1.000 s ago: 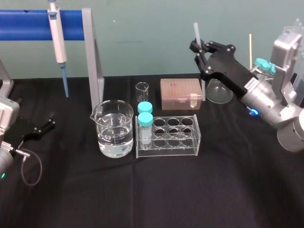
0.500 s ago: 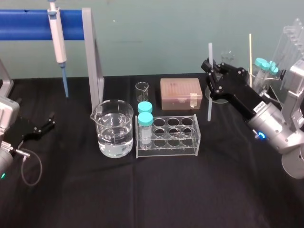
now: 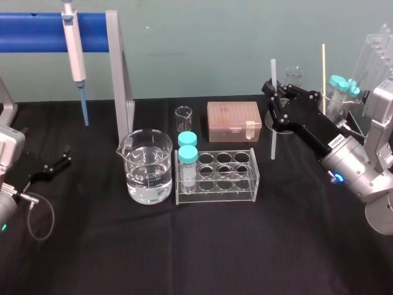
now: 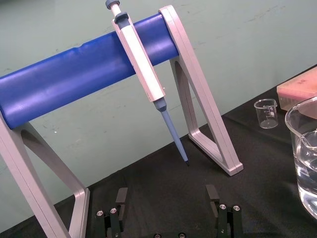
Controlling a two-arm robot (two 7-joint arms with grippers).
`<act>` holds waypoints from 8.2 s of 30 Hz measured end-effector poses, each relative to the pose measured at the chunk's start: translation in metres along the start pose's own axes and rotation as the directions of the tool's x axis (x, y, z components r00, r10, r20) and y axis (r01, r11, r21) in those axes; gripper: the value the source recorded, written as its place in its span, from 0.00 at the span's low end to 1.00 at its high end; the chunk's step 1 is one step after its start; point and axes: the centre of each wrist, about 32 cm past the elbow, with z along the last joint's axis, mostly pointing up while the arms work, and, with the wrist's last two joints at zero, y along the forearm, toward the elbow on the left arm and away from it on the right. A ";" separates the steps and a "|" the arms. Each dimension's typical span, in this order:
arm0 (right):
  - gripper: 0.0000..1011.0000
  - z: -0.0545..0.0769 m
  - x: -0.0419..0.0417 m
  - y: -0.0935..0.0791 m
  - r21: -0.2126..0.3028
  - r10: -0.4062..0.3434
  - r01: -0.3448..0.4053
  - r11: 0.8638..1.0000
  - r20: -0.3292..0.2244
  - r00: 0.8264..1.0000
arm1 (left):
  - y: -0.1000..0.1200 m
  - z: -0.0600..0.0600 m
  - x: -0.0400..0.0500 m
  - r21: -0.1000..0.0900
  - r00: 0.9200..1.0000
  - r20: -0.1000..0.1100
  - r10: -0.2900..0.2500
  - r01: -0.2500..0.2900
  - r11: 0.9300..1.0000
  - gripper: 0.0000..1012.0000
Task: Pick up the stirring rod with one hand, then place it down.
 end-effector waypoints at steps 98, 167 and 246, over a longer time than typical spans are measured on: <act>0.08 0.000 0.0009 0.001 0.005 0.007 -0.007 1.000 0.000 1.000 | 0.000 0.000 0.0000 0.000 1.000 0.000 0.000 0.000 1.000 0.99; 0.07 -0.053 0.0223 0.053 -0.016 0.260 -0.262 0.965 -0.080 0.962 | 0.000 0.000 0.0000 0.000 1.000 0.000 0.000 0.000 1.000 0.99; 0.90 -0.074 0.0233 0.044 -0.106 0.257 -0.268 0.958 -0.109 0.960 | 0.000 0.000 0.0000 0.000 1.000 0.000 0.000 0.000 1.000 0.99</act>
